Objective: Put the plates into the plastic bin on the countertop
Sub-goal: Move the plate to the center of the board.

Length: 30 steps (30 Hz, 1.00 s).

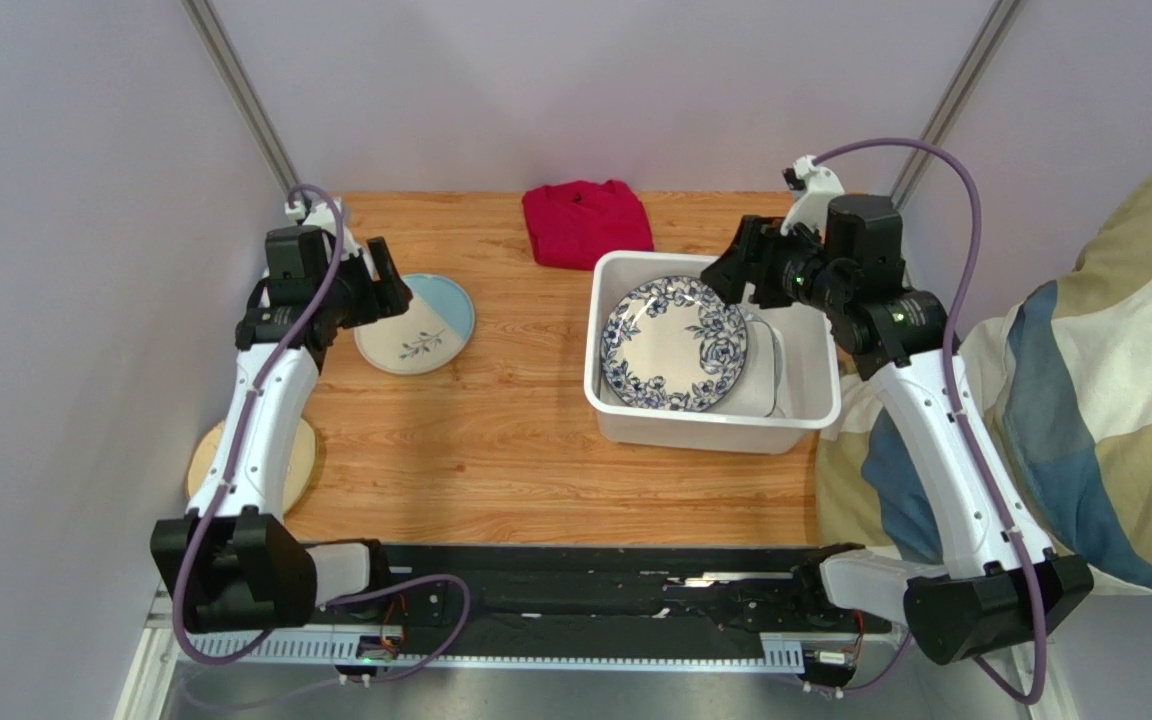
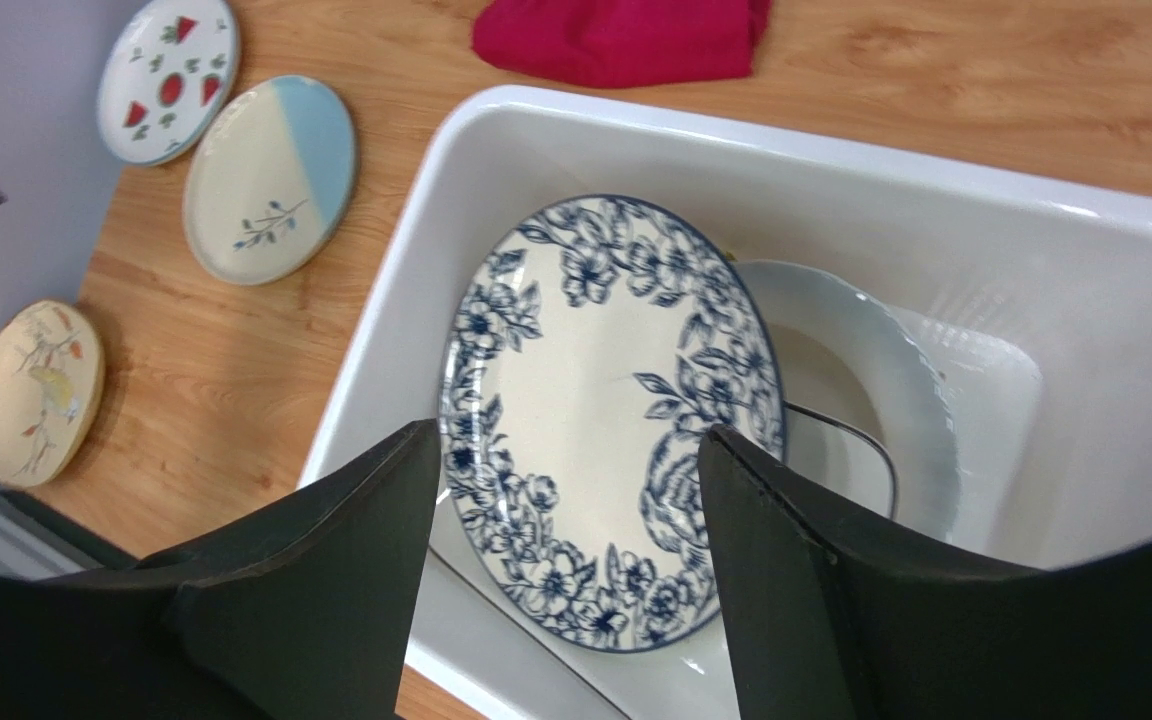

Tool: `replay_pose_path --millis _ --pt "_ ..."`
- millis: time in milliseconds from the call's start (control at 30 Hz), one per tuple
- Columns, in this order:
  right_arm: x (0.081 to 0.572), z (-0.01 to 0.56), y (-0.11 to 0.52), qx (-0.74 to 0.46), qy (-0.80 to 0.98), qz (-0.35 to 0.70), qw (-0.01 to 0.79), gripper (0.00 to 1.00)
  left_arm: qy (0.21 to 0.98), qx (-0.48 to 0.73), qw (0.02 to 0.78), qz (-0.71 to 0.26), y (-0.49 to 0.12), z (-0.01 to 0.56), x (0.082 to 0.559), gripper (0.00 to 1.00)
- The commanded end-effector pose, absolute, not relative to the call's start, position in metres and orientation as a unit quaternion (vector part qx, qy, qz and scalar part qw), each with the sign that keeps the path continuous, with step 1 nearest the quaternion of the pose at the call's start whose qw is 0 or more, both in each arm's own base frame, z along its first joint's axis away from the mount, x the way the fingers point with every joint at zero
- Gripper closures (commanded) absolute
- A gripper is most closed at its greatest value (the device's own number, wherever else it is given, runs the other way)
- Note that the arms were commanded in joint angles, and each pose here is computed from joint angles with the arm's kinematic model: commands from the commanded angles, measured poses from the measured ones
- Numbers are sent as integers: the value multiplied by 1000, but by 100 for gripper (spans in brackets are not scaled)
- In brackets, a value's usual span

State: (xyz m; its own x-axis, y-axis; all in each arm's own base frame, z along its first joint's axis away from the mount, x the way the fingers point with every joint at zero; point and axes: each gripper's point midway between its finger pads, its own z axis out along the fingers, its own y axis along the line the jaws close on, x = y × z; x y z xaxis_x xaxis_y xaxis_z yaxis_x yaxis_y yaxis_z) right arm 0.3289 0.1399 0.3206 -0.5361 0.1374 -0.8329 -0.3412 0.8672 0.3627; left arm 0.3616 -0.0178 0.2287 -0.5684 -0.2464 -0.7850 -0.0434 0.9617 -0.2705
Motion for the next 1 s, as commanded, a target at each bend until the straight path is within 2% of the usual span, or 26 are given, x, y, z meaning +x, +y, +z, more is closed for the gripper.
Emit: replay_pose_path --millis 0,300,467,500,667,700,767,967 --pt "322 375 199 -135 790 310 511 33 870 -112 459 -143 -3 227 373 20" --pt "305 371 343 -256 764 385 451 33 862 -129 475 -119 14 237 359 20" --pt "307 343 418 -282 766 412 405 34 852 -129 493 -122 11 248 351 20" --pt "308 319 436 -283 778 415 376 34 849 -129 497 -126 10 251 351 20" --pt "323 291 481 -265 791 433 342 35 841 -110 505 -159 -4 263 347 21" --pt "332 268 488 -256 804 422 331 36 843 -109 502 -159 -4 263 344 21" --pt "345 262 495 -231 814 413 338 36 841 -114 508 -148 0 266 340 21" --pt "374 190 513 -170 854 376 319 38 843 -129 508 -122 9 265 337 21"
